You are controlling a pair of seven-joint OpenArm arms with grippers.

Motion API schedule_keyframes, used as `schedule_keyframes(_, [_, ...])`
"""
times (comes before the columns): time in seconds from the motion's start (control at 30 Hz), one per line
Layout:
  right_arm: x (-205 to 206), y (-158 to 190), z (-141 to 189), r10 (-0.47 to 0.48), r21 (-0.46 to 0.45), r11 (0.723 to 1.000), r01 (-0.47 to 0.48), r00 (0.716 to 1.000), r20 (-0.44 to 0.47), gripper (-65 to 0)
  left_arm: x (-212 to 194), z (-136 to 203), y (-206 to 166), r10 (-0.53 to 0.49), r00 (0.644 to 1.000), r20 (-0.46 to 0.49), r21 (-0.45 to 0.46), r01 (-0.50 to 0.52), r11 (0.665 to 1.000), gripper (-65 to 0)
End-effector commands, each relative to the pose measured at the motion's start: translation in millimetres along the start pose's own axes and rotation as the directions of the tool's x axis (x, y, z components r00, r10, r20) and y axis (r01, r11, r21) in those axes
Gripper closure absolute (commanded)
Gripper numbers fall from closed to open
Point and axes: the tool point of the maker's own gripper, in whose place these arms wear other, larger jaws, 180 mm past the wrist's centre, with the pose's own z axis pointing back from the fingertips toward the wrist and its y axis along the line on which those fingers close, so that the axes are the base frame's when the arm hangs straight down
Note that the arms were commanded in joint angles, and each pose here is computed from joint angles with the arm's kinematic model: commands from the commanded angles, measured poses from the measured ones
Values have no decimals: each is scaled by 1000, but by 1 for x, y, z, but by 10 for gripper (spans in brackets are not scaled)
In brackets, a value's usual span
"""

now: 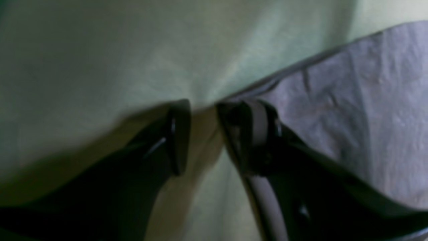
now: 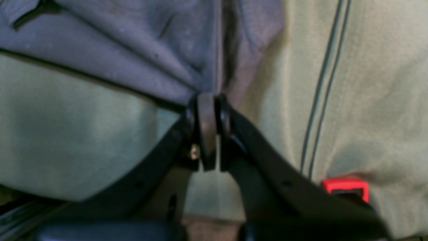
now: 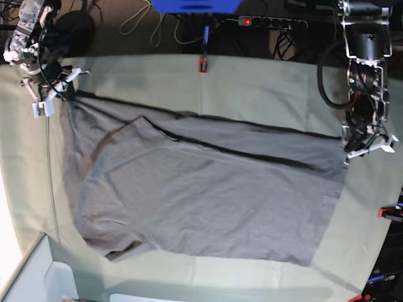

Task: Layout the t-shirt on the table in an organized manner, then fold the t-shirt properly
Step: 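Hold the folded edge with both grippers and pull it taut outward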

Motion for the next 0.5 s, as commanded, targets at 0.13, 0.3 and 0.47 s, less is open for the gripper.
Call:
schedule_keyframes(0.13, [11, -6, 4, 23, -10, 1000, -23, 999, 32, 0, 15, 0, -18, 22, 1000, 19, -31, -22, 999, -238])
schedule_keyframes(0.3, [10, -6, 4, 23, -10, 1000, -23, 999, 30, 0, 14, -7, -16, 35, 999, 7, -7, -35, 999, -232])
schedule_keyframes(0.47, [10, -6, 4, 22, -9, 1000, -22, 999, 29, 0, 9, -13, -9, 41, 999, -10, 23, -40, 999, -42])
